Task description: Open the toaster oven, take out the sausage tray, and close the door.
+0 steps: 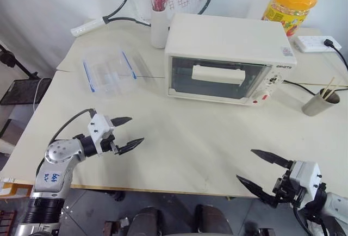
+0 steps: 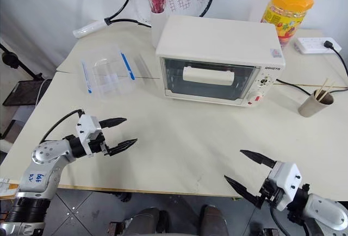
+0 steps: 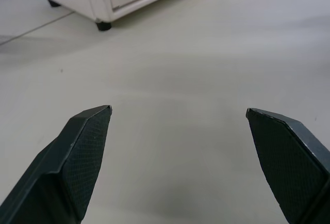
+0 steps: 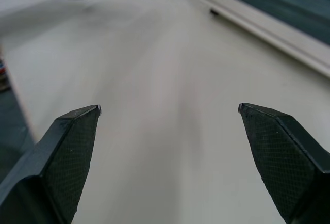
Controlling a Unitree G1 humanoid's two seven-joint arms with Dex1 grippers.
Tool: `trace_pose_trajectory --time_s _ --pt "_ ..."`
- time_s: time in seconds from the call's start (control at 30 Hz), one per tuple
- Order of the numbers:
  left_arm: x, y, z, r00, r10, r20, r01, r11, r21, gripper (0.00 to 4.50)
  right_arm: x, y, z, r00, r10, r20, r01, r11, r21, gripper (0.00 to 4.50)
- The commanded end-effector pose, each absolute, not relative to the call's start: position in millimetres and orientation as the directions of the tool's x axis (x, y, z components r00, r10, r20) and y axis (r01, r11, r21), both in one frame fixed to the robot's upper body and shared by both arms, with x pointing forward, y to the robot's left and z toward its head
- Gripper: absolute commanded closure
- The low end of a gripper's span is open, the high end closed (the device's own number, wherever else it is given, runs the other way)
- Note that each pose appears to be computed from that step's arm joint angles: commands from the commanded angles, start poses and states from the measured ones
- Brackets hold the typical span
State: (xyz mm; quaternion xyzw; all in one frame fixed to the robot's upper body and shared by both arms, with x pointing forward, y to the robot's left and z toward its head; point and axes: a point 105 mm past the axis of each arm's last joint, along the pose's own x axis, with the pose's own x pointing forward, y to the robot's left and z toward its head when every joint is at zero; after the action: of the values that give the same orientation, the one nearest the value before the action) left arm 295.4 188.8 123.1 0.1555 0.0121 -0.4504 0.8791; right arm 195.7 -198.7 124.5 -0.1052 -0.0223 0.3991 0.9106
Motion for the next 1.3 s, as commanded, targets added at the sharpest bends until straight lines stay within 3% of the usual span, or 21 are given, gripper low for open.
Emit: trace_pose_trajectory --time_s 0.03,0.27,0.43,0.63,0.83,1.07,1.17,1.3 --pt "294.8 187.7 142.3 0.588 -0.802 -0.103 0.789 0.541 0.29 0.06 210.9 -191.8 149.1 0.693 0.718 0.061 -0.704 0.693 -0.158 0.0" --pt "298.0 177.9 192.2 0.522 -0.847 0.102 0.835 0.531 0.143 0.06 267.1 -186.4 190.4 0.672 0.728 0.14 -0.722 0.685 -0.1 0.0" --pt "289.6 162.8 204.0 0.439 -0.891 0.113 0.885 0.451 0.115 0.06 300.7 -189.7 205.5 0.673 0.724 0.151 -0.723 0.687 -0.069 0.0" --pt "286.9 159.2 201.8 0.449 -0.887 0.111 0.882 0.459 0.103 0.06 322.0 -182.8 218.5 0.646 0.738 0.195 -0.737 0.67 -0.09 0.0" --pt "283.0 155.5 191.6 0.451 -0.888 0.087 0.888 0.456 0.059 0.06 313.4 -163.8 228.2 0.526 0.815 0.241 -0.805 0.569 -0.169 0.0" --pt "299.6 152.7 190.0 0.484 -0.871 0.086 0.874 0.486 0.004 0.06 289.6 -161.5 200.5 0.449 0.892 0.061 -0.824 0.439 -0.359 0.0" --pt "316.4 146.2 202.3 0.501 -0.852 0.152 0.863 0.505 -0.01 0.64 282.0 -168.3 181.9 0.447 0.894 -0.022 -0.821 0.4 -0.406 0.0" --pt "344.3 128.8 213.5 0.522 -0.829 0.199 0.845 0.535 0.015 1.87 280.8 -173.1 174.9 0.467 0.884 -0.035 -0.806 0.409 -0.429 0.0"
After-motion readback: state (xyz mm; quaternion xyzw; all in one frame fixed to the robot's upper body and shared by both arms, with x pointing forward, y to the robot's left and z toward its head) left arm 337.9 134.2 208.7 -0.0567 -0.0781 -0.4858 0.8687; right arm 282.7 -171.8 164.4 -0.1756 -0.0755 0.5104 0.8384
